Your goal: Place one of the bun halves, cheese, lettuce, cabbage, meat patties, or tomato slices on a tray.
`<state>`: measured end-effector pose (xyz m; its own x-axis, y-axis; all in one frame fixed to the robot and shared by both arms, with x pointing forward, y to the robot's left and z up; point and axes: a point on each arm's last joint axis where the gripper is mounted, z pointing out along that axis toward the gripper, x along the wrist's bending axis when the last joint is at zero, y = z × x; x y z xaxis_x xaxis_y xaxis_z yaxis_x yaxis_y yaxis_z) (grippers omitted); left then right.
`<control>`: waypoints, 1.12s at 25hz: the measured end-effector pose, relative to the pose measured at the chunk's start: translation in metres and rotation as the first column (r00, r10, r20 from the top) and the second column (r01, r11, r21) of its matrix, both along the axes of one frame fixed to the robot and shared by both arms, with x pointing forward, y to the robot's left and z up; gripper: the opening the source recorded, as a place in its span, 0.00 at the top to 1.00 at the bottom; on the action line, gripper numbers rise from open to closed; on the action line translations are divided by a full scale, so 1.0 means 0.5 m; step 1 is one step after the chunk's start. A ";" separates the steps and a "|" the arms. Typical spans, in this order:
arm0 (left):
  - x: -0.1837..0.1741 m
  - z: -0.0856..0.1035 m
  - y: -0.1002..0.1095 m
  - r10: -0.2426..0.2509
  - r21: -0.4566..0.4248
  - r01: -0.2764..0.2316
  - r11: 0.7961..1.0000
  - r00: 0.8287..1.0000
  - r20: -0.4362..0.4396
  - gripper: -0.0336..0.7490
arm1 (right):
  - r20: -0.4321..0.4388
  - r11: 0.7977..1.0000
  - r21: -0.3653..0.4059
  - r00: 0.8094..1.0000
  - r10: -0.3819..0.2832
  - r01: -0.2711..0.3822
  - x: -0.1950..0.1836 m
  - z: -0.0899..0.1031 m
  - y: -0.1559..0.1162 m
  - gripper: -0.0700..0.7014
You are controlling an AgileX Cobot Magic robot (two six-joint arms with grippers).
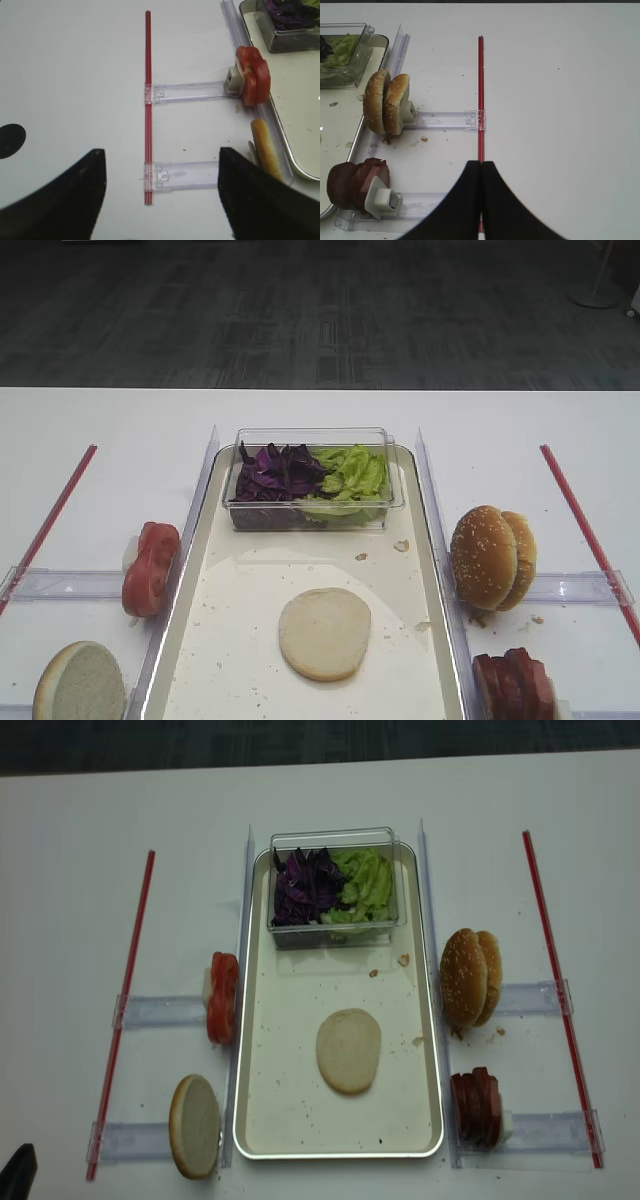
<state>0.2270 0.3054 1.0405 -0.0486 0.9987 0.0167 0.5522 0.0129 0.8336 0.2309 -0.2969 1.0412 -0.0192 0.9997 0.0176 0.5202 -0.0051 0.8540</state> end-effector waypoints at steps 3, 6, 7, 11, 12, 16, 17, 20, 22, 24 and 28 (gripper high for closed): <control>0.000 0.000 0.000 0.000 0.000 0.000 1.000 1.000 0.000 0.40 | 0.000 1.000 0.000 1.000 0.000 0.000 0.000 0.000 0.000 0.44; 0.000 0.000 0.000 0.000 0.000 0.000 1.000 1.000 0.000 0.40 | 0.000 1.000 0.000 1.000 0.000 0.000 0.000 0.000 0.000 0.44; 0.000 0.000 0.000 0.000 0.000 0.000 1.000 1.000 0.000 0.40 | 0.000 1.000 0.000 1.000 0.000 0.000 0.000 0.000 0.000 0.44; 0.000 0.000 0.000 0.000 0.000 0.000 1.000 1.000 0.000 0.40 | 0.000 1.000 0.000 1.000 0.000 0.000 0.000 0.000 0.000 0.44; 0.000 0.000 0.000 0.000 0.000 0.000 1.000 1.000 0.000 0.40 | 0.000 1.000 0.000 1.000 0.000 0.000 0.000 0.000 0.000 0.44; 0.000 0.000 0.000 0.000 0.000 0.000 1.000 1.000 0.000 0.40 | 0.000 1.000 0.000 1.000 0.000 0.000 0.000 0.000 0.000 0.44; 0.000 0.000 0.000 0.000 0.000 0.000 1.000 1.000 0.000 0.40 | 0.000 1.000 0.000 1.000 0.000 0.000 0.000 0.000 0.000 0.44; 0.000 0.000 0.000 0.000 0.000 0.000 1.000 1.000 0.000 0.40 | 0.000 1.000 0.000 1.000 0.000 0.000 0.000 0.000 0.000 0.44; 0.000 0.000 0.000 0.000 0.000 0.000 1.000 1.000 0.000 0.40 | 0.000 1.000 0.000 1.000 0.000 0.000 0.000 0.000 0.000 0.44; 0.000 0.000 0.000 0.000 0.000 0.000 1.000 1.000 0.000 0.40 | 0.000 1.000 0.000 1.000 0.000 0.000 0.000 0.000 0.000 0.44; 0.000 0.000 0.000 0.000 0.000 0.000 1.000 1.000 0.000 0.40 | 0.000 1.000 0.000 1.000 0.000 0.000 0.000 0.000 0.000 0.44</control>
<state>0.2270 0.3054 1.0405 -0.0483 0.9987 0.0170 0.5523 0.0125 0.8336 0.2309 -0.2969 1.0412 -0.0192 0.9997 0.0176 0.5202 -0.0051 0.8540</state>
